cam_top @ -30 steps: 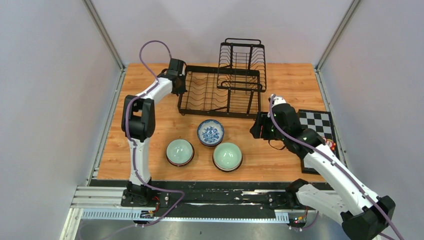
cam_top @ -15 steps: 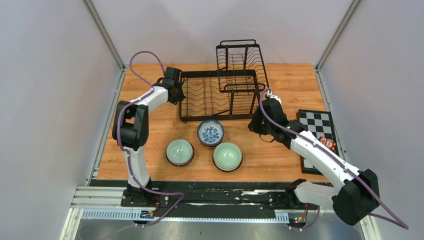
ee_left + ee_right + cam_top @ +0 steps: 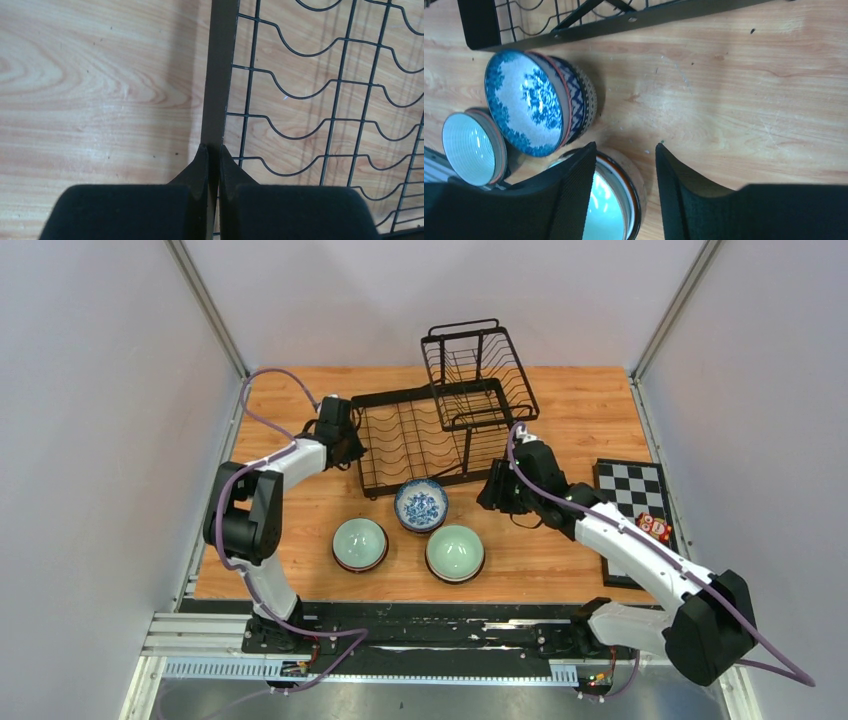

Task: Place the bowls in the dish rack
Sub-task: Adjust the dish rack at the center of the board, then move the bowl to the center of the board.

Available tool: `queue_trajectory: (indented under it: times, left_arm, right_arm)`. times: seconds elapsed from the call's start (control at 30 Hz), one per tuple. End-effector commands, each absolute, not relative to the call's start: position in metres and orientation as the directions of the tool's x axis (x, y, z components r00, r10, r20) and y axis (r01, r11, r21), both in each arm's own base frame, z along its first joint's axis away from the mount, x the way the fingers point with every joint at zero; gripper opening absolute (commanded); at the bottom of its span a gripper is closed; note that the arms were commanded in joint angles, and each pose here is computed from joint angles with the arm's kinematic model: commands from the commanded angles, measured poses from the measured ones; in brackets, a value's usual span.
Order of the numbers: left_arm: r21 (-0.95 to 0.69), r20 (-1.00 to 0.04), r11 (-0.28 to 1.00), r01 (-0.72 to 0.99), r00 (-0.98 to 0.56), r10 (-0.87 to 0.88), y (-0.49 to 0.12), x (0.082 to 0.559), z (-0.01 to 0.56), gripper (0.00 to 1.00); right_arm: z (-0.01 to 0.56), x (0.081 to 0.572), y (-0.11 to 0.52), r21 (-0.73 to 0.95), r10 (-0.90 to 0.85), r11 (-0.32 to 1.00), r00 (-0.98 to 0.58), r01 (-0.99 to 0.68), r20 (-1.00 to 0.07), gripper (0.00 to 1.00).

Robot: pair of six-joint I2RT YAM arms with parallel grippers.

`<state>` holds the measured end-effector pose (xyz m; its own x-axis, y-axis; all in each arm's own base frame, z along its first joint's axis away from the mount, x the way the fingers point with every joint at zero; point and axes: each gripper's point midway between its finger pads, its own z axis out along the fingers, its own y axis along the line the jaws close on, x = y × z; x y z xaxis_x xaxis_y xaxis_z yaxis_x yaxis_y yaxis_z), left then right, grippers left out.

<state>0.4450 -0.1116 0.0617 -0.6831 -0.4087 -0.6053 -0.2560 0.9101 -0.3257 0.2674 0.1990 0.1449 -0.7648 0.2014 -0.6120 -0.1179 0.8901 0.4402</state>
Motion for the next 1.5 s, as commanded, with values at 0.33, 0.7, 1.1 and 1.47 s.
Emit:
queue_trajectory:
  times: [0.33,0.7,1.1,1.47]
  left_arm:
    - [-0.510,-0.552,0.805,-0.302,-0.603,-0.576,-0.128,0.418,0.076,0.00]
    - [-0.438,-0.615,0.855,-0.277,-0.602,-0.510,-0.115,0.411,0.094,0.50]
    - [-0.357,-0.686,0.894,-0.272,-0.573,-0.448,-0.090,0.383,0.123,0.67]
    - [-0.414,-0.667,0.883,-0.221,-0.587,-0.459,-0.092,0.333,0.122,0.71]
  right_arm:
    - [0.127,0.198,0.194,0.330,-0.089,0.881,-0.802,-0.340,-0.591,0.68]
    - [0.101,0.180,0.211,0.326,-0.136,0.881,-0.844,-0.343,-0.519,0.73]
    - [0.067,0.175,0.221,0.352,-0.114,0.891,-0.892,-0.286,-0.437,0.72]
    - [0.052,0.164,0.224,0.362,-0.116,0.891,-0.908,-0.273,-0.402,0.54]
